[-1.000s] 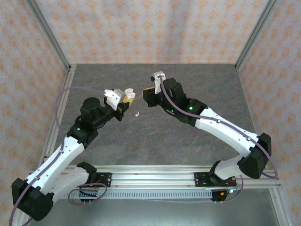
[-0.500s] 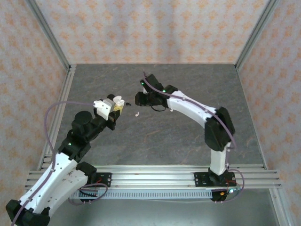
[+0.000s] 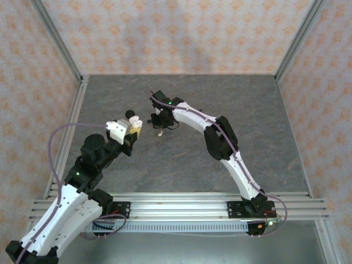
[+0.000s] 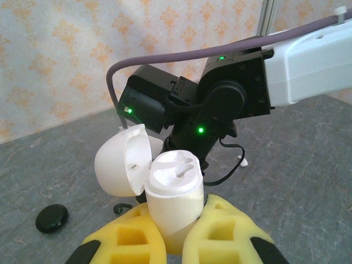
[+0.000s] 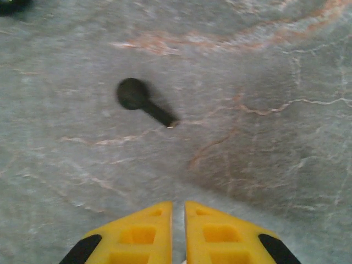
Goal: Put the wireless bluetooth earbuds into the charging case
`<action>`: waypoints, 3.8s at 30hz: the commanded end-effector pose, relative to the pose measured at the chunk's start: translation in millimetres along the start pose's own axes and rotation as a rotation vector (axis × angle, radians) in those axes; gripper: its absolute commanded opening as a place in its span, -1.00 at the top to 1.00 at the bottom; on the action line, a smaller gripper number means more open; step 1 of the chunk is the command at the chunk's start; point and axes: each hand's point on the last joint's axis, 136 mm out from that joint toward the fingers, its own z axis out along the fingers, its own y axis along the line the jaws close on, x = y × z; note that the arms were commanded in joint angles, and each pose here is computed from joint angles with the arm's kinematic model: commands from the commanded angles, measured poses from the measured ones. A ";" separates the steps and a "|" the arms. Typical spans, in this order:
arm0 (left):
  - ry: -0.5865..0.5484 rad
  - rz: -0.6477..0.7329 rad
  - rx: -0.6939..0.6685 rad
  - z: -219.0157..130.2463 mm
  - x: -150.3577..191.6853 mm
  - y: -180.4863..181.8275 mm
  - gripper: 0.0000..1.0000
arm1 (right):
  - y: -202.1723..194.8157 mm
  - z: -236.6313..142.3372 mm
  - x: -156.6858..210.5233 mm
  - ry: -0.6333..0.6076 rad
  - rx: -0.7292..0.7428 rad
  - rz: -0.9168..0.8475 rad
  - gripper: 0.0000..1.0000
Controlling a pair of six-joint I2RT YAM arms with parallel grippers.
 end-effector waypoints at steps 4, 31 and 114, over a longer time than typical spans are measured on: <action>0.019 -0.009 -0.002 1.5 9.2 -0.4 1.00 | -26.9 1.9 18.6 0.125 0.021 -0.028 0.71; 0.029 -0.015 0.006 7.6 11.2 -1.2 1.00 | 17.4 -44.4 117.2 0.263 -0.109 -0.100 0.68; 0.050 0.009 0.007 2.3 13.3 -1.8 1.00 | 9.0 -25.6 53.9 0.203 0.263 -0.305 0.71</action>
